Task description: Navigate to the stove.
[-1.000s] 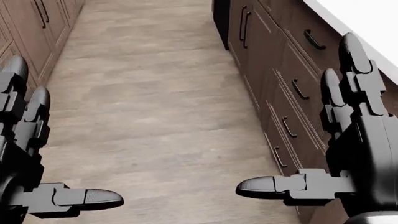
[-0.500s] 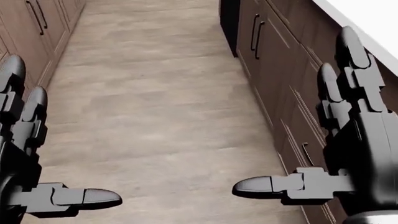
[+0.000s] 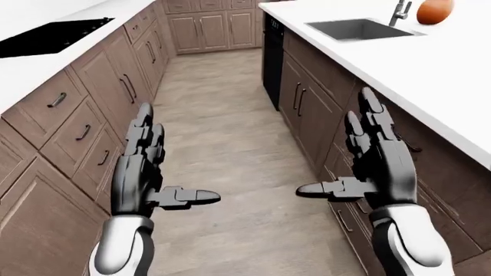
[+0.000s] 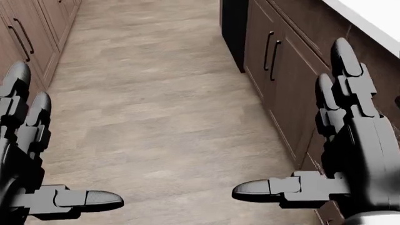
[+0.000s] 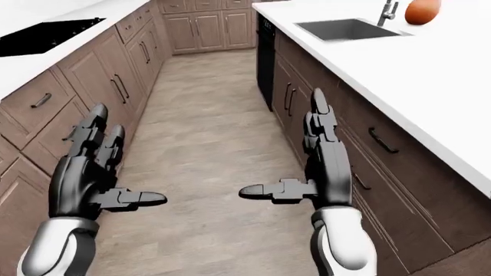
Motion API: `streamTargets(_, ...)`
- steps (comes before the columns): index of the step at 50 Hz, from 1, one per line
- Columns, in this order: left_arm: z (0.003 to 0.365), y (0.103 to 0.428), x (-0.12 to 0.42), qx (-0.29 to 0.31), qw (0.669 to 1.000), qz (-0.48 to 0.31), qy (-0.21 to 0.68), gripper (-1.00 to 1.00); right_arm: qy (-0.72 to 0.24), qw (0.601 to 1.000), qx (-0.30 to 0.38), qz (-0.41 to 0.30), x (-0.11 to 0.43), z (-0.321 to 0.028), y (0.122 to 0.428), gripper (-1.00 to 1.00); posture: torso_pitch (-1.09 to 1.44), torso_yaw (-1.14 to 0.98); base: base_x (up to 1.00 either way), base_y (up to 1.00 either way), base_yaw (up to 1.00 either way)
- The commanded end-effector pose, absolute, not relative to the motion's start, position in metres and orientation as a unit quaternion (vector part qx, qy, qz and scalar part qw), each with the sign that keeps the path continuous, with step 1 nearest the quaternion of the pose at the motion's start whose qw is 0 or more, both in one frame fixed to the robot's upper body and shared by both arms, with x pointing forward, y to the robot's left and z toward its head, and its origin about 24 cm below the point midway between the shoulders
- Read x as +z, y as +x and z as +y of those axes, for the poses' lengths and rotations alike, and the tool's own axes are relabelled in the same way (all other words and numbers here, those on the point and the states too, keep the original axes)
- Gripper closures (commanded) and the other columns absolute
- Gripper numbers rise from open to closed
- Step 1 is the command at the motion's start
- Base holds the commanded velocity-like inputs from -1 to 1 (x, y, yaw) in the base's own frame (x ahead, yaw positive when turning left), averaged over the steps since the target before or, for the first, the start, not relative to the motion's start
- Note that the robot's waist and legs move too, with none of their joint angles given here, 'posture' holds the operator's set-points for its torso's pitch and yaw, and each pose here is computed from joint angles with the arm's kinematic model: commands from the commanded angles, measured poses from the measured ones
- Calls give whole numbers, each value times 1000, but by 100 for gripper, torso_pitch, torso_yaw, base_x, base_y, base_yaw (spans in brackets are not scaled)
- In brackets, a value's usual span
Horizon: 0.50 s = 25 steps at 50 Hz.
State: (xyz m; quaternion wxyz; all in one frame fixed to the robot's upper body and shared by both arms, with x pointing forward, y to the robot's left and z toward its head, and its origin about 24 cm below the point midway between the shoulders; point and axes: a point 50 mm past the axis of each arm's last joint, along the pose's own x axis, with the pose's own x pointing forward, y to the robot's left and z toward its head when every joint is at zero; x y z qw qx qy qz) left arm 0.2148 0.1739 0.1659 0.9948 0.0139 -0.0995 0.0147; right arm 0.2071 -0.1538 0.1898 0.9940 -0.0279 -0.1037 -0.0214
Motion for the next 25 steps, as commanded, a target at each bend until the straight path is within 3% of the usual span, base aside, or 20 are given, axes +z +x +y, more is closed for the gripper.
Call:
streamTargets(1, 170, 211, 181, 5, 989, -147, 16, -100, -29, 988, -22, -152, 204, -153, 202, -100, 0, 0, 82, 23, 0)
streamTargets(25, 171, 211, 180, 6, 989, -146, 15, -100, -32, 988, -17, -151, 200, -151, 203, -100, 0, 0, 89, 8, 0)
